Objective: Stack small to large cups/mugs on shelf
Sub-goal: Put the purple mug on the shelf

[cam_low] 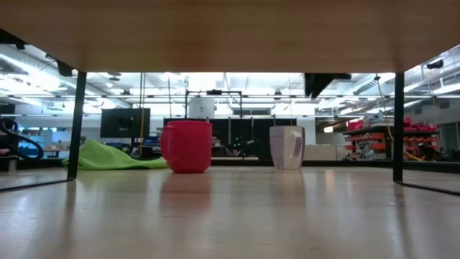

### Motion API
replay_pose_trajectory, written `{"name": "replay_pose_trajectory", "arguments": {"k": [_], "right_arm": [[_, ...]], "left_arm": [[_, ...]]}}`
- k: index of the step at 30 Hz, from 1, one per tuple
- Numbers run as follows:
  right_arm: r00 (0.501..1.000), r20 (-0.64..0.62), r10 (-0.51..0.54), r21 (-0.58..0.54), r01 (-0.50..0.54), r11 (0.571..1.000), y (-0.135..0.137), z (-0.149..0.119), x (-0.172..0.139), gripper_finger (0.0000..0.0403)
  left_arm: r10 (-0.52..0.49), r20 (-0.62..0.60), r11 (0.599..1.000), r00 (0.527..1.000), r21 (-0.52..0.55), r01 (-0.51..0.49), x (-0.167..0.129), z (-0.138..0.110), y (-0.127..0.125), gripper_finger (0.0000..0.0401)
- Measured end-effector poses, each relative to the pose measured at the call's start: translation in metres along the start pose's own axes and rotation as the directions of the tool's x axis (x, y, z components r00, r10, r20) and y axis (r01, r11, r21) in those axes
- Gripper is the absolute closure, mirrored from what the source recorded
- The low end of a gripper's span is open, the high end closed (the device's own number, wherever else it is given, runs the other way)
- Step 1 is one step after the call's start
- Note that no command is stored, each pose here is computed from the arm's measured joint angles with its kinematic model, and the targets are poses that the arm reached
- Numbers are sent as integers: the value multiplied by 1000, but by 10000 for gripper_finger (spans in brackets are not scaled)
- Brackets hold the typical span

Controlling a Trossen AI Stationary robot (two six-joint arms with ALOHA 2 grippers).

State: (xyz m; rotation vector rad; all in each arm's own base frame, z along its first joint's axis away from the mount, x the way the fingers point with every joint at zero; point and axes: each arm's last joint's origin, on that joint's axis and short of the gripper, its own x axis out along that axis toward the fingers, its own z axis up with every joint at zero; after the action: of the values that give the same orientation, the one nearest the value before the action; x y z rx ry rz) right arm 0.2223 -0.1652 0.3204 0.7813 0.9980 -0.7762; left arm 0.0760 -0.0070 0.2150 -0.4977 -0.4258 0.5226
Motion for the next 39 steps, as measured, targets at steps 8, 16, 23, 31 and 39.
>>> {"name": "replay_pose_trajectory", "arguments": {"k": [8,16,23,31,39], "right_arm": [[989,127,-77,-241,106,965,13,-70,-74,308],[969,248,4,-161,37,986,18,-101,-97,313],[903,272,332,-238,-271,933,14,-136,-31,314],[746,402,530,-197,-495,846,-20,-168,65,316],[640,523,563,-115,-602,790,-43,-174,102,308]], "left_arm": [[11,1,1000,1000,1,-11,0,0,0,307],[11,1,1000,1000,21,-11,0,0,0,311],[12,1,1000,1000,18,-12,0,0,0,314],[12,1,1000,1000,-1,-12,0,0,0,312],[15,-3,1000,1000,-22,-15,0,-1,1,318]]}}
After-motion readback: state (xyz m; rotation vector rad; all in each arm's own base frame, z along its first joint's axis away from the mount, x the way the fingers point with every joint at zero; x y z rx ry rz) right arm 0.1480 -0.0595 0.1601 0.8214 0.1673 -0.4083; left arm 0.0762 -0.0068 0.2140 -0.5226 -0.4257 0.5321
